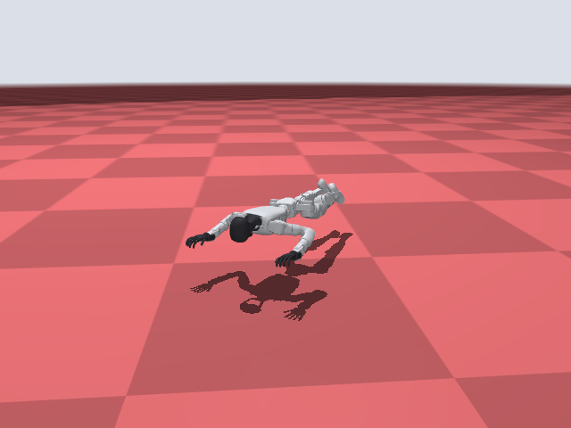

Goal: Stand up

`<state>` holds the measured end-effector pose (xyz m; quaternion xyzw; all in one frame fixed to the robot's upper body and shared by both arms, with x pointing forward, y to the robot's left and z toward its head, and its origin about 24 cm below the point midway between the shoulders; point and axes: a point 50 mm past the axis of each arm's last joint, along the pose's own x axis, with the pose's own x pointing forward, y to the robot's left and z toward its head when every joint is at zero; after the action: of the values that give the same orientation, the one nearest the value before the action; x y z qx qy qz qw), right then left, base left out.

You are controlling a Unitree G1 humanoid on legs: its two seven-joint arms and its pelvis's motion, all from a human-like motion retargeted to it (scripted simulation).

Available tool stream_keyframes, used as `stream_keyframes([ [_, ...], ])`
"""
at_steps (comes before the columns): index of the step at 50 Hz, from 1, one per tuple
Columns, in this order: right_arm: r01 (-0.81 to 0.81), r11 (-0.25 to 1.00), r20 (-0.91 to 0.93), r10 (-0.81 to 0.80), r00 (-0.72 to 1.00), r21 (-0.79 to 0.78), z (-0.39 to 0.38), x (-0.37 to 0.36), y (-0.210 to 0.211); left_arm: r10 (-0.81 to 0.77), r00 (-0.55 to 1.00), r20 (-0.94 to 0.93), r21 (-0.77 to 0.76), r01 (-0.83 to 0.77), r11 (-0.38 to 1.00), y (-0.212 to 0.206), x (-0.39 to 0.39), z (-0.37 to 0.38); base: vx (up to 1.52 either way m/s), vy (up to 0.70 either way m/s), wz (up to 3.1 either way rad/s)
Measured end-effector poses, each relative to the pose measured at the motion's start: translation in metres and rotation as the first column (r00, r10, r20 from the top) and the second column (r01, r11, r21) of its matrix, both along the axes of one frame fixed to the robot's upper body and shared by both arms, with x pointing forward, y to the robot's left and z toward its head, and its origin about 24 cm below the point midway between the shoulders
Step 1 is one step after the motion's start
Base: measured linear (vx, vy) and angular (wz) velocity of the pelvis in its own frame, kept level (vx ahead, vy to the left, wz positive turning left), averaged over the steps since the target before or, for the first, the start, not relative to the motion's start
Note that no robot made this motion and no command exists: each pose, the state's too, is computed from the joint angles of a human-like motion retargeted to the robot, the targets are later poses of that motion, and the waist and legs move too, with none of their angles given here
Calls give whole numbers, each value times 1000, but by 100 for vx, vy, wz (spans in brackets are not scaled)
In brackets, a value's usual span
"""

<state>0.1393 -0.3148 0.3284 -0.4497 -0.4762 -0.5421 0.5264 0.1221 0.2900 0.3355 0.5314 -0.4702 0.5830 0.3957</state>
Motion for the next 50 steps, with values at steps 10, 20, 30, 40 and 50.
stream_keyframes([
  [10, 9, 1000, 9, -9, 1000, 6, 0, 2, 0, 7, 1000, 16, -2, -7, 1000, 0, 1, 1, -4, -2, -63],
  [20, 11, 1000, 24, -11, 1000, 9, -2, 1, 0, 9, 1000, 26, 1, -9, 1000, -2, 1, 2, 0, 0, -2],
  [30, 14, 1000, 28, -14, 999, 9, -3, 2, -1, 9, 1000, 24, 2, -9, 1000, -2, 2, 2, 1, -4, 1],
  [40, 22, 1000, 32, -22, 999, 11, -6, 3, -3, 10, 1000, 17, 4, -11, 1000, -1, 3, 1, 0, 0, 2],
  [50, 20, 1000, 23, -20, 1000, 10, -7, 5, -3, 14, 1000, 16, 9, -14, 1000, -2, 4, 2, 0, -2, 19],
])
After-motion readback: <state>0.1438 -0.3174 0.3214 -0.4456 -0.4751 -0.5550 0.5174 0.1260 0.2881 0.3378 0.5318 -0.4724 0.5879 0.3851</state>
